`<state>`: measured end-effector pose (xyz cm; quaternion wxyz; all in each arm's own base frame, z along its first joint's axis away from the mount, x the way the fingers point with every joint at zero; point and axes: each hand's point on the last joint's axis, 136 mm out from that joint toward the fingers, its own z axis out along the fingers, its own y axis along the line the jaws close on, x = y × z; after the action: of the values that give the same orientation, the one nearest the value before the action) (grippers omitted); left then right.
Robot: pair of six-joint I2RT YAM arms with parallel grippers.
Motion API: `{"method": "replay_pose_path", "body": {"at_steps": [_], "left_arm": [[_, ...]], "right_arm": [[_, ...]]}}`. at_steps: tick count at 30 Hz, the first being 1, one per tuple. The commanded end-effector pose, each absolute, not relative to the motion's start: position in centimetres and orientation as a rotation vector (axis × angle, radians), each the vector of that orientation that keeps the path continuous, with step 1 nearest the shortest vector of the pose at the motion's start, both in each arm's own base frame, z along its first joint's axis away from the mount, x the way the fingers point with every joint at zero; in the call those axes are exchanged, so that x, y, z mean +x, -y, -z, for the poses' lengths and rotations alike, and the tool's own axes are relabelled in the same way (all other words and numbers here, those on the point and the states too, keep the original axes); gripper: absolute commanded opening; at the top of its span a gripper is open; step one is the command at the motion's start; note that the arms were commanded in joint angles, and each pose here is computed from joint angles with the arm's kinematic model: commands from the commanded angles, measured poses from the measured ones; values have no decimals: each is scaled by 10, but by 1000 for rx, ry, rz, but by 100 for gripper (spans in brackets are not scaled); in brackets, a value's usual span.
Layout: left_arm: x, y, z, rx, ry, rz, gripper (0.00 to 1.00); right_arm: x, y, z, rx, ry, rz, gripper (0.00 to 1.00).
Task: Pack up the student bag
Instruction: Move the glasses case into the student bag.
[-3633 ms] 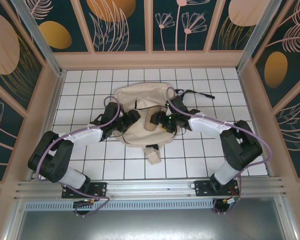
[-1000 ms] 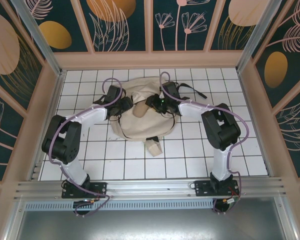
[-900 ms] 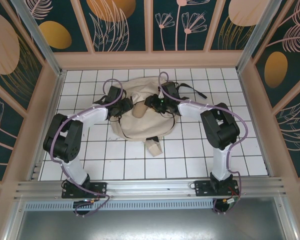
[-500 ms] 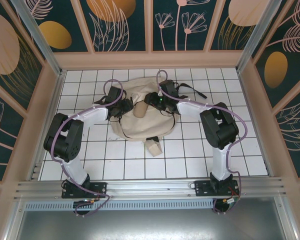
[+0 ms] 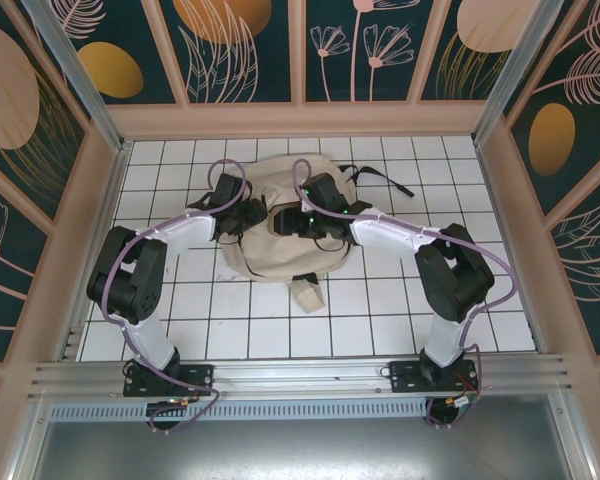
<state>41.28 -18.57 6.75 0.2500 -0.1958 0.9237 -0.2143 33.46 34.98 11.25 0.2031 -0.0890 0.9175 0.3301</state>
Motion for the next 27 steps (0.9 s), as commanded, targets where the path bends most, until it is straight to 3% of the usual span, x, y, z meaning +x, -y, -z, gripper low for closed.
{"method": "replay_pose_path", "body": {"at_steps": [1,6,17,27], "left_arm": [[401,190,-62,-495,-2555,611,51],[402,190,-63,-493,-2552,615,50],[398,191,-61,-491,-2564,623,47],[388,191,-65,-475,-2566,650,45]], "right_arm": [[322,-340,-88,-304,-2653,-826,65],[325,-342,-73,-363,-2681,-683,56],[367,-332,-68,-284,-2612,-464,55],[410,-339,-94,-101,-2475,-564,56]]}}
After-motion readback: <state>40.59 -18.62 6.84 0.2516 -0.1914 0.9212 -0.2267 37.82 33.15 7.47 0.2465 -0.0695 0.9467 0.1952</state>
